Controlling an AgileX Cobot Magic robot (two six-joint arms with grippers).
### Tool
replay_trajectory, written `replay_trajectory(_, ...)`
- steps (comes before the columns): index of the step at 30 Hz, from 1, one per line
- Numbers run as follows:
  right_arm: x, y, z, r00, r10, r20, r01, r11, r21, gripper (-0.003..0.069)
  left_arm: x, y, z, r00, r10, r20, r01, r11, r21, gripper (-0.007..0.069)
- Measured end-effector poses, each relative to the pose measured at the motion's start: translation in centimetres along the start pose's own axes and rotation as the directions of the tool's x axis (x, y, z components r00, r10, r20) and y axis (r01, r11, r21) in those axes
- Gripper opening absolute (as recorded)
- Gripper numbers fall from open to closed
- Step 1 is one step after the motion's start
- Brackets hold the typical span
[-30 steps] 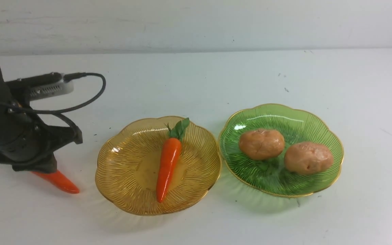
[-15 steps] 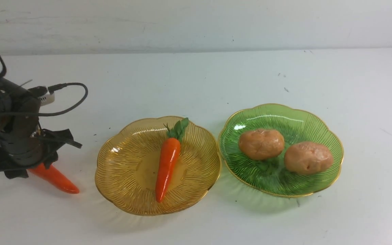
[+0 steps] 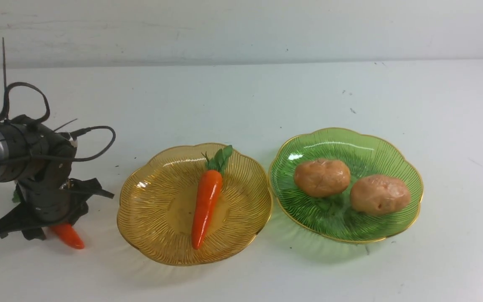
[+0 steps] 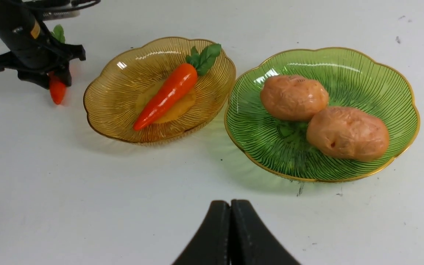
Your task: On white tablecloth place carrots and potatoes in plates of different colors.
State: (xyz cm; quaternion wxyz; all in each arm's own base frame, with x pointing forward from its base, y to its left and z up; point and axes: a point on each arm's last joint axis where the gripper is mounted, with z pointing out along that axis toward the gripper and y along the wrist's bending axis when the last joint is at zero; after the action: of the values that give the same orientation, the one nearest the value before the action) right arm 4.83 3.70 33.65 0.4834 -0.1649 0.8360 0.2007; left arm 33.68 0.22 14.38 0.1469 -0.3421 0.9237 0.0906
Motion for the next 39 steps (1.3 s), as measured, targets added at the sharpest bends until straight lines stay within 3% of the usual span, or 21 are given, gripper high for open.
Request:
replay_trajectory(3,-0.1,0.0,0.0,1.0,0.0,0.006,0.0,1.0,0.0,-0.0015,0.0,0.3,-0.5,0.999,0.051,-0.007,-0.051,0.999,-0.018,0.0195)
replay_trajectory(10,-0.5,0.0,0.0,0.998,0.0,0.057,0.0,1.0,0.002,-0.0015,-1.3,1.6,-8.1,0.981,0.158,0.114,-0.171,0.979,0.114,0.0185)
replay_trajectory(12,-0.7,0.0,0.0,0.997,-0.001,0.072,0.0,1.0,0.004,-0.0015,-1.3,1.4,-11.5,0.958,0.222,0.18,-0.257,0.945,0.2,0.0185)
replay_trajectory(13,-0.8,0.0,0.0,0.996,-0.001,0.089,0.0,1.0,0.004,-0.0015,-0.7,0.7,-13.7,0.939,0.267,0.217,-0.322,0.906,0.276,0.0185)
replay_trajectory(14,-0.8,0.0,0.0,0.996,-0.001,0.091,0.0,1.0,0.004,-0.0015,-0.6,0.5,-13.9,0.936,0.274,0.221,-0.331,0.9,0.285,0.0185)
replay_trajectory(17,-1.2,-0.1,-0.1,0.991,-0.001,0.137,0.0,1.0,0.006,-0.0015,1.3,-2.2,-15.6,0.893,0.371,0.255,-0.447,0.794,0.412,0.0186)
replay_trajectory(19,-1.4,-0.1,-0.1,0.989,-0.001,0.148,0.0,1.0,0.007,-0.0015,2.8,-4.0,-15.4,0.869,0.426,0.254,-0.496,0.742,0.451,0.0193)
replay_trajectory(22,-1.4,-0.1,-0.1,0.989,-0.004,0.151,0.003,1.0,0.007,-0.0015,4.2,-6.0,-14.1,0.838,0.484,0.251,-0.543,0.701,0.463,0.0218)
replay_trajectory(26,-1.4,-0.3,-0.1,0.987,-0.062,0.148,0.056,0.998,0.042,-0.0015,4.8,-7.5,-11.8,0.813,0.534,0.231,-0.576,0.685,0.447,0.0293)
replay_trajectory(33,-0.7,-0.9,-0.7,0.985,-0.153,0.083,0.143,0.983,0.119,-0.0015,5.1,-8.0,-10.5,0.81,0.55,0.201,-0.577,0.689,0.44,0.0519)
replay_trajectory(37,0.0,-0.9,-2.1,0.978,-0.184,0.103,0.168,0.975,0.145,-0.0015,5.0,-7.6,-11.5,0.803,0.564,0.193,-0.585,0.684,0.436,0.0528)
replay_trajectory(39,0.6,-0.9,-2.9,0.969,-0.199,0.148,0.175,0.972,0.157,-0.0015,4.7,-7.2,-12.9,0.792,0.577,0.2,-0.6,0.673,0.432,0.0477)
